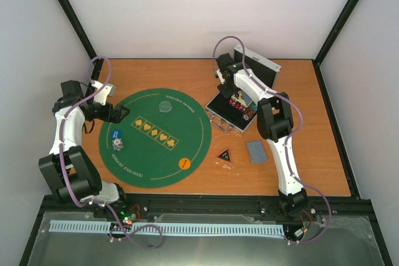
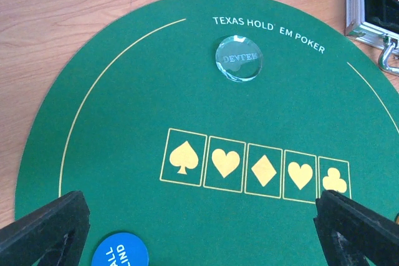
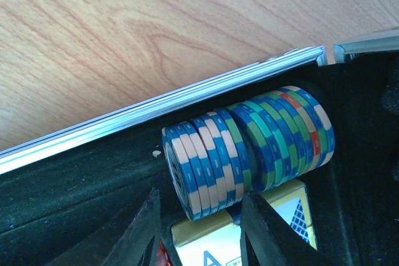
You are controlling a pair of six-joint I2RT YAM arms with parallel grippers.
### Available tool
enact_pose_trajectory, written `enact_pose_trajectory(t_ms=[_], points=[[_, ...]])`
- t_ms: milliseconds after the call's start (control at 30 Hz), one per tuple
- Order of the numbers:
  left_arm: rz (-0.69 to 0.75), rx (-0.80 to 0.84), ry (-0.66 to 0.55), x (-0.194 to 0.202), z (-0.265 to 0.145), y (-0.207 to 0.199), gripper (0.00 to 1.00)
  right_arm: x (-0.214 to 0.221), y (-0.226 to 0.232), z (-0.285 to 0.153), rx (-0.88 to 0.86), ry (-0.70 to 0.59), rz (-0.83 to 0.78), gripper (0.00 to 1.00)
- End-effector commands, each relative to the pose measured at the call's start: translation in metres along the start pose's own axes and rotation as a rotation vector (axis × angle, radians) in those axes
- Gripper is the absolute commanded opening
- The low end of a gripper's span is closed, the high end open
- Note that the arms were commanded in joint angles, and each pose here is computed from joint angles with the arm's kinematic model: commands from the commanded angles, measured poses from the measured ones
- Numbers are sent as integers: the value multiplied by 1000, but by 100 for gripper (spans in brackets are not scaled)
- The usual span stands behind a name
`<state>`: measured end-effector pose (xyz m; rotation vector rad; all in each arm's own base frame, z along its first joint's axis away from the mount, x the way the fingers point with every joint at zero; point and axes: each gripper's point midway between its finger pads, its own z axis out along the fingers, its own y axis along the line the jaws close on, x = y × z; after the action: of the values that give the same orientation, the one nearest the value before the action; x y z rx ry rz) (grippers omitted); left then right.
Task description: Distribute texas hold em gaming equipment
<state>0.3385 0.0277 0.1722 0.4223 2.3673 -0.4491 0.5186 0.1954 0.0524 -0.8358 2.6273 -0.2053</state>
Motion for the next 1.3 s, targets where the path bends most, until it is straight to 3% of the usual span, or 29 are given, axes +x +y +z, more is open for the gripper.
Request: enact_pose_trajectory(t_ms=[0, 200, 500, 700, 833, 1033, 1267], points=[[-1, 8, -6, -6, 0, 0, 100, -13, 24, -6, -64, -48, -41, 36], [-12, 15, 8, -2, 2, 0, 100, -11, 21, -3, -44, -42, -49, 37], [-16, 15, 17, 0, 4, 1, 100, -12, 14, 10, 4, -31, -68, 45], [-18, 15, 23, 2, 5, 1, 100, -10, 4, 15, 62, -14, -64, 45], [-16, 14, 23, 2, 4, 1, 100, -9, 3, 20, 54, -14, -77, 38], [-14, 18, 24, 3, 3, 0, 100, -16, 4, 10, 32, -36, -61, 4], [-4, 22, 17, 0, 0, -3, 100, -32, -3, -42, 15, -120, 5, 3]])
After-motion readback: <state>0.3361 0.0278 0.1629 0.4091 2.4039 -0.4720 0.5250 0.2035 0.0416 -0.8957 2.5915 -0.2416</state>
